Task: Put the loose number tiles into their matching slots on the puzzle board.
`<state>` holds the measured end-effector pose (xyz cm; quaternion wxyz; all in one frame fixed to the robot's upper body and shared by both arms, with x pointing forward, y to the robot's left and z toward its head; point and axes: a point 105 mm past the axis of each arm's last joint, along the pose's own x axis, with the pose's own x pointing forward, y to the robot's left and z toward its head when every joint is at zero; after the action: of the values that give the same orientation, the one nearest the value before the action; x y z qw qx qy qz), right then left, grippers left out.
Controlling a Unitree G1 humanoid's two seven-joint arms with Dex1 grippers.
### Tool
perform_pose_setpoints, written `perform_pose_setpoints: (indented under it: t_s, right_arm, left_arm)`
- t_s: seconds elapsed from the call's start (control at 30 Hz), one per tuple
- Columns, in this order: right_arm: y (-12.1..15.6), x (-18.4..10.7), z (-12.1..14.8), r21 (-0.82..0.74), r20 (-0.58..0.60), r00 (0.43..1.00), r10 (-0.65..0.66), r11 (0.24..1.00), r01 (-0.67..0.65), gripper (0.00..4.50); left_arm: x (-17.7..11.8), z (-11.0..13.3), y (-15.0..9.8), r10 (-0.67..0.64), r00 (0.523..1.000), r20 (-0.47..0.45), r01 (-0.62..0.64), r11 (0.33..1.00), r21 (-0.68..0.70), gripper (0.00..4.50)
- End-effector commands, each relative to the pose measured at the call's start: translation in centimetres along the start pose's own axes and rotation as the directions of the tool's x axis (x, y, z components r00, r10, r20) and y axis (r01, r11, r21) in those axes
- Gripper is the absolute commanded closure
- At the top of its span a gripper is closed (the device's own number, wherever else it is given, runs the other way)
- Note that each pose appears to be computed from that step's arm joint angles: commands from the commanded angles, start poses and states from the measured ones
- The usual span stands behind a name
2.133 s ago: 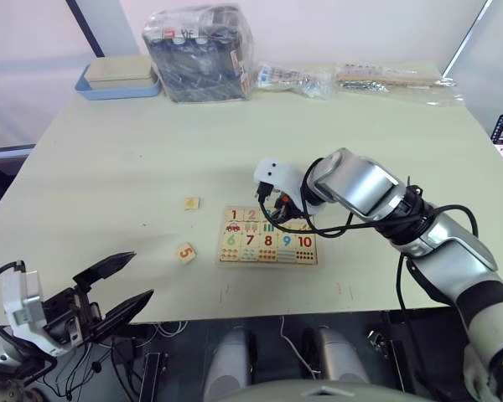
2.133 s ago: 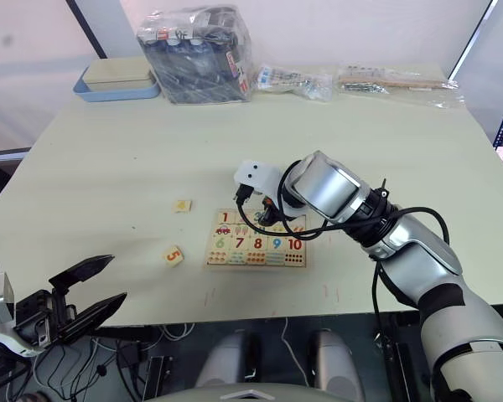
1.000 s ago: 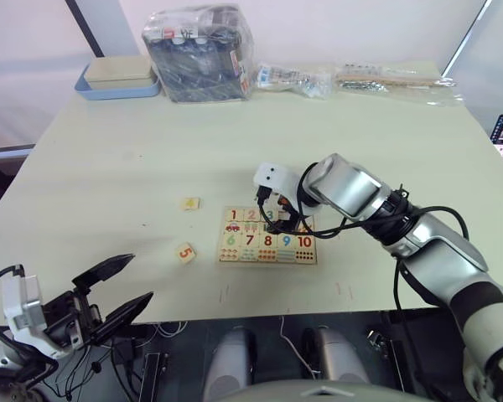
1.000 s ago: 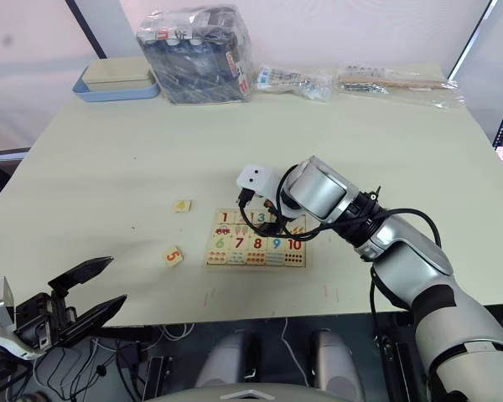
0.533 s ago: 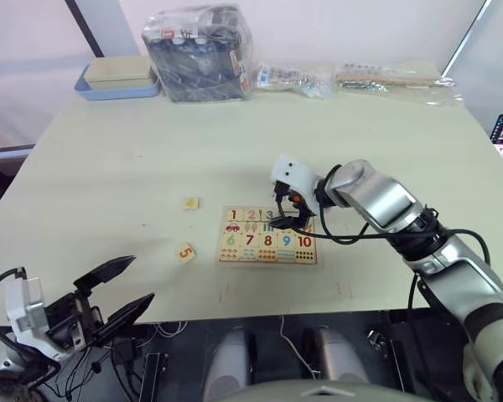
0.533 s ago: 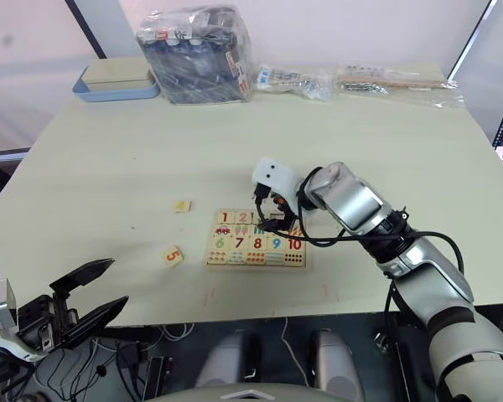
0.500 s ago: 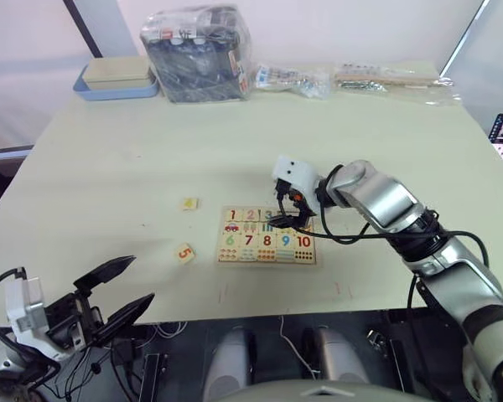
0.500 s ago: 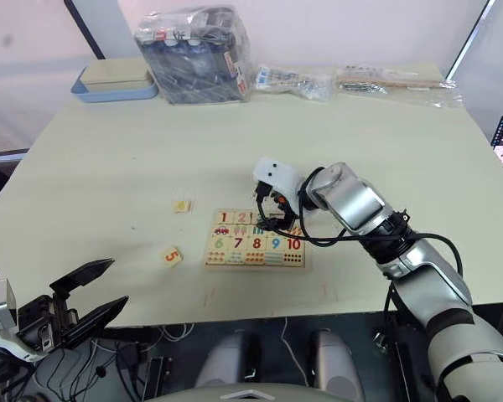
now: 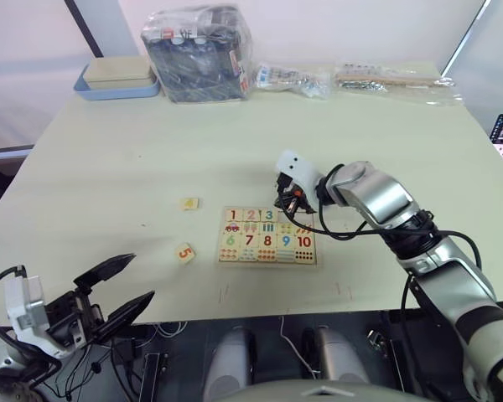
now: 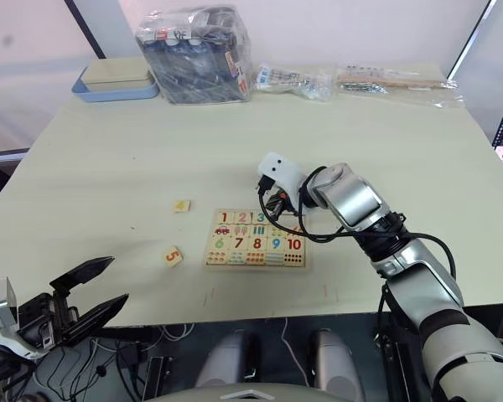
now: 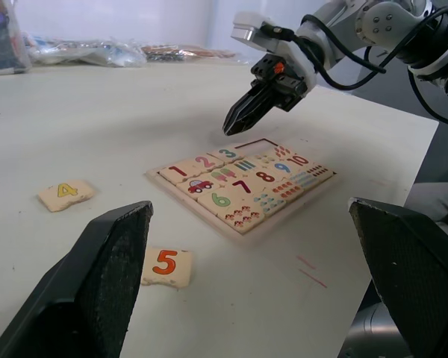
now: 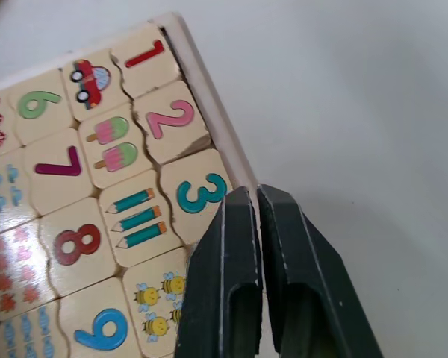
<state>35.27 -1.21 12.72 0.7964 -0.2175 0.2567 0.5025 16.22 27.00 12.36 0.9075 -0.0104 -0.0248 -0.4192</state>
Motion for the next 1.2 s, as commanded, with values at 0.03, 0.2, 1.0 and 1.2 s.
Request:
perform_pose_setpoints:
  t_s: [0.03, 0.2, 1.0, 1.2]
  right_arm:
    - [-0.3, -0.2, 1.1, -0.022, 0.042, 0.999, -0.017, 1.0, 0.018, 4.46]
    - [-0.4, 0.5, 1.0, -0.03, 0.035, 0.999, -0.027, 0.999, 0.028, 4.46]
    - [0.3, 1.1, 0.5, -0.063, 0.0, 1.0, 0.012, 0.998, -0.012, 4.46]
    - [-0.2, -0.4, 1.9, -0.066, 0.122, 0.993, -0.001, 0.998, 0.009, 4.46]
  left_arm:
    - [-0.1, 0.2, 0.0, 0.001, 1.0, -0.002, -0.001, 1.0, 0.017, 0.0]
    - [-0.2, 0.3, 0.0, 0.006, 1.0, -0.002, -0.006, 1.0, 0.018, 0.0]
    - [-0.1, 0.2, -0.2, 0.011, 1.0, 0.002, -0.011, 1.0, 0.013, 0.0]
    - [-0.1, 0.2, -0.2, 0.017, 1.0, 0.003, -0.017, 1.0, 0.015, 0.0]
